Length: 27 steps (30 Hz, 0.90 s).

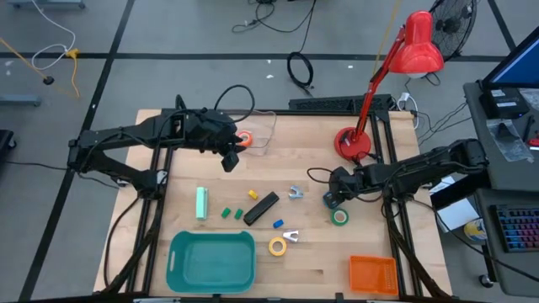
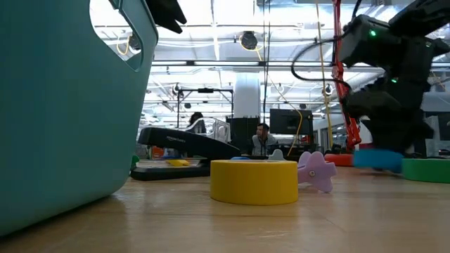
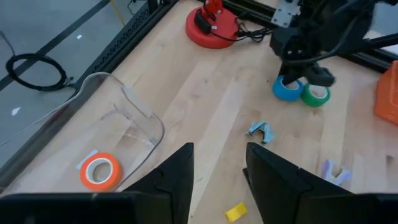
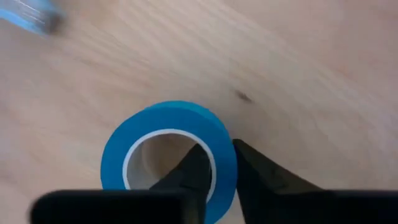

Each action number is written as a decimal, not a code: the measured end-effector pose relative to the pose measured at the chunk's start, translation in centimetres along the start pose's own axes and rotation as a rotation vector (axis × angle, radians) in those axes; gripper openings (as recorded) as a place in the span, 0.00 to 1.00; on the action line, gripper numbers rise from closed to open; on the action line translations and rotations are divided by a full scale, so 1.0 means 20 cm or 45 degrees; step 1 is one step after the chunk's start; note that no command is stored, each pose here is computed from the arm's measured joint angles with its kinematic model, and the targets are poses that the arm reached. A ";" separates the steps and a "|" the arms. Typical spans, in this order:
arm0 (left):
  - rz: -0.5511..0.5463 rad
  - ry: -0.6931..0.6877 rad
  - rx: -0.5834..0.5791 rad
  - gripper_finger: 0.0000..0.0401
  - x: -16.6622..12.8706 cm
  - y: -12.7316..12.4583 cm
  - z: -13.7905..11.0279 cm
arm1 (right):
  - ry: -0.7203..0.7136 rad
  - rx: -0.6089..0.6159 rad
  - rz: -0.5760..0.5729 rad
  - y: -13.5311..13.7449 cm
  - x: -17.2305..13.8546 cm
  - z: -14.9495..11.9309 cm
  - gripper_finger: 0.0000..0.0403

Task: Pick and place Stapler, Stapler remover, tape
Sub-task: Put the blue tape into the transparent bin

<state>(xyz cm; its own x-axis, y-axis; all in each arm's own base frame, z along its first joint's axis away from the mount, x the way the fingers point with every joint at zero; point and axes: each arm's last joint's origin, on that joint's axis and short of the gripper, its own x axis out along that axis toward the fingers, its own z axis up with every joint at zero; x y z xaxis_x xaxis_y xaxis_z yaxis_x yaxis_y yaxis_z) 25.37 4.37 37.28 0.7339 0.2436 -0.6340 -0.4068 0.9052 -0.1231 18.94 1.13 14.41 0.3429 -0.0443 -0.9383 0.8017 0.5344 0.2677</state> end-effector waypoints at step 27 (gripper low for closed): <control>-1.473 -0.466 -0.900 0.37 0.36 0.18 -0.11 | -1.154 -0.079 0.822 0.58 -0.73 0.51 0.09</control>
<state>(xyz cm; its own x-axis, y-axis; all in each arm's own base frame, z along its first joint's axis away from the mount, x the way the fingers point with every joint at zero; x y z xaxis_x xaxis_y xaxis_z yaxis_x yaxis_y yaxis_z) 28.00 8.53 30.66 0.8909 -0.3344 0.3074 0.4132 0.3155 -0.8542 28.25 -0.64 33.52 0.9374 -0.3294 -0.1132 0.3269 0.7196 0.6126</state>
